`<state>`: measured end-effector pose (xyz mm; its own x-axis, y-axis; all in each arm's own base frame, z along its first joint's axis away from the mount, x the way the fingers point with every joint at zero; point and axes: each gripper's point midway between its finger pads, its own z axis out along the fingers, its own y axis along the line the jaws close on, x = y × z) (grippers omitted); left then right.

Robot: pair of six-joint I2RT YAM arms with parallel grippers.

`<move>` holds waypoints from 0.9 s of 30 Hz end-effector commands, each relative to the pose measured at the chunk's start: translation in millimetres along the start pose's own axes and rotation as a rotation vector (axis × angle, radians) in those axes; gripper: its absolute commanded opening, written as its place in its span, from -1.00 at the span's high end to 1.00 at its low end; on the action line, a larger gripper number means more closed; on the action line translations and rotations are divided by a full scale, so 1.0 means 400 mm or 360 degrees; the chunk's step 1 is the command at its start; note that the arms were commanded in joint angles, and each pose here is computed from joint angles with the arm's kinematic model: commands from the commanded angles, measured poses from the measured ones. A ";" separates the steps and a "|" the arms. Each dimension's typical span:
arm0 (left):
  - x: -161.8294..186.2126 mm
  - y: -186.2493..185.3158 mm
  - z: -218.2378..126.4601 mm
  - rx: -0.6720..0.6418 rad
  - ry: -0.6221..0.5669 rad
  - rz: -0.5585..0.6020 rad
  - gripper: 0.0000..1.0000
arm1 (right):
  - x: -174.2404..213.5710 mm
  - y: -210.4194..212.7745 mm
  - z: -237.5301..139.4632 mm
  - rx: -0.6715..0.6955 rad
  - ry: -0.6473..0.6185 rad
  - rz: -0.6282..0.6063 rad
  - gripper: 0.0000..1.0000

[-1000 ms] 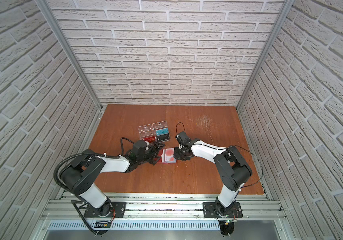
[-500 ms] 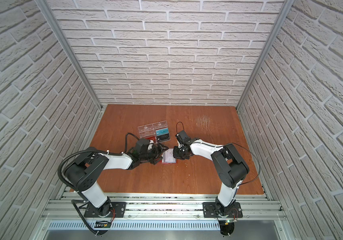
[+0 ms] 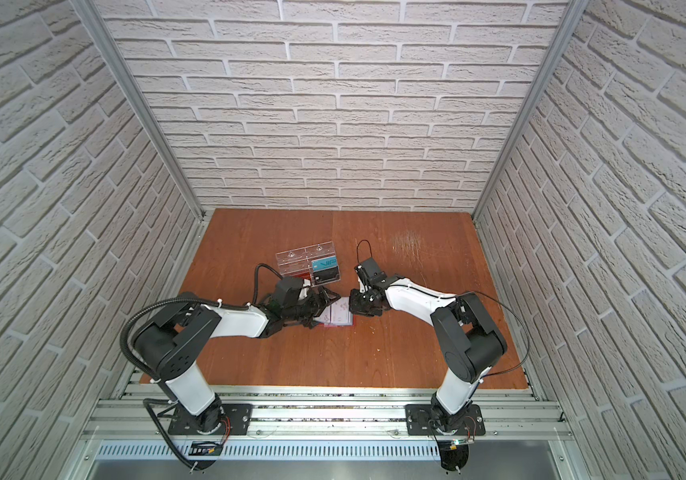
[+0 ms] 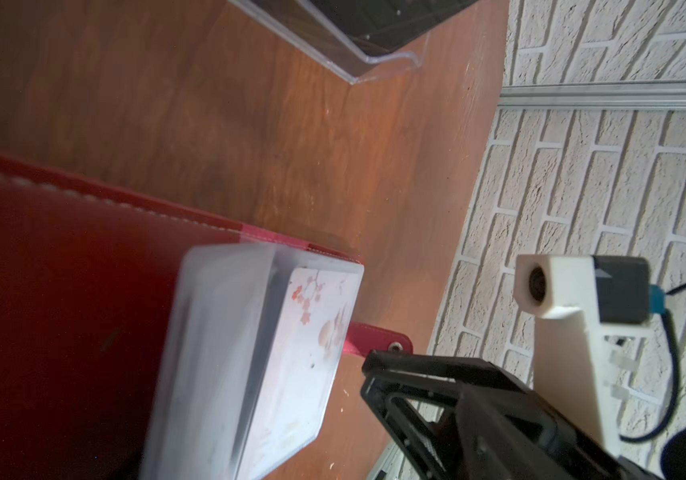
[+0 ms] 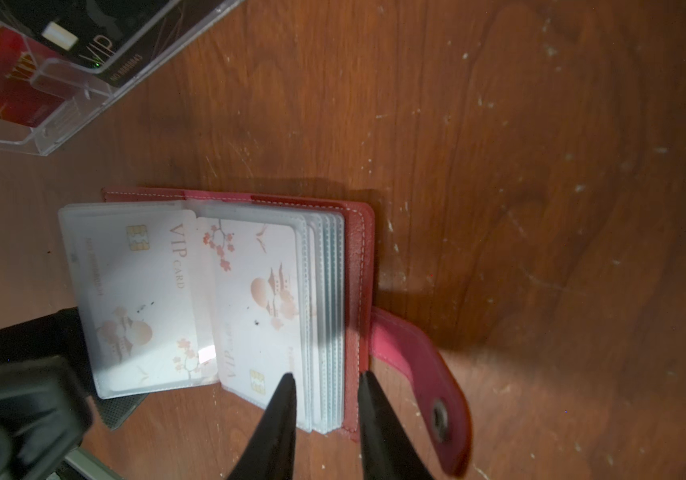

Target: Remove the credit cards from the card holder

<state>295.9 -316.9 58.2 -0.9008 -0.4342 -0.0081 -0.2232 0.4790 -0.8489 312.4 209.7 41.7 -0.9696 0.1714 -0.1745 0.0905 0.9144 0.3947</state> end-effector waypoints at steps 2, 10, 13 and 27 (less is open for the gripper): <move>-0.009 -0.045 0.016 0.0071 -0.0022 0.0019 -0.83 | -0.004 0.001 -0.013 -0.0026 -0.0037 0.0003 0.37; -0.008 -0.068 0.026 0.0092 -0.0015 0.0024 -0.83 | -0.003 -0.005 -0.024 -0.0026 -0.0052 0.0005 0.32; -0.008 -0.076 0.027 0.0099 -0.0017 0.0025 -0.83 | -0.002 -0.004 -0.020 -0.0036 -0.0043 0.0010 0.31; 0.001 -0.140 0.038 0.0121 -0.0018 0.0066 -0.83 | -0.002 -0.043 -0.057 -0.0090 -0.0084 0.0076 0.20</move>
<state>308.5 -348.8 88.7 -0.9079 -0.4184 -0.0241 -0.1820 0.4456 -0.8765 305.0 189.3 45.0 -0.9598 0.2189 -0.1758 0.1277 0.8981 0.4209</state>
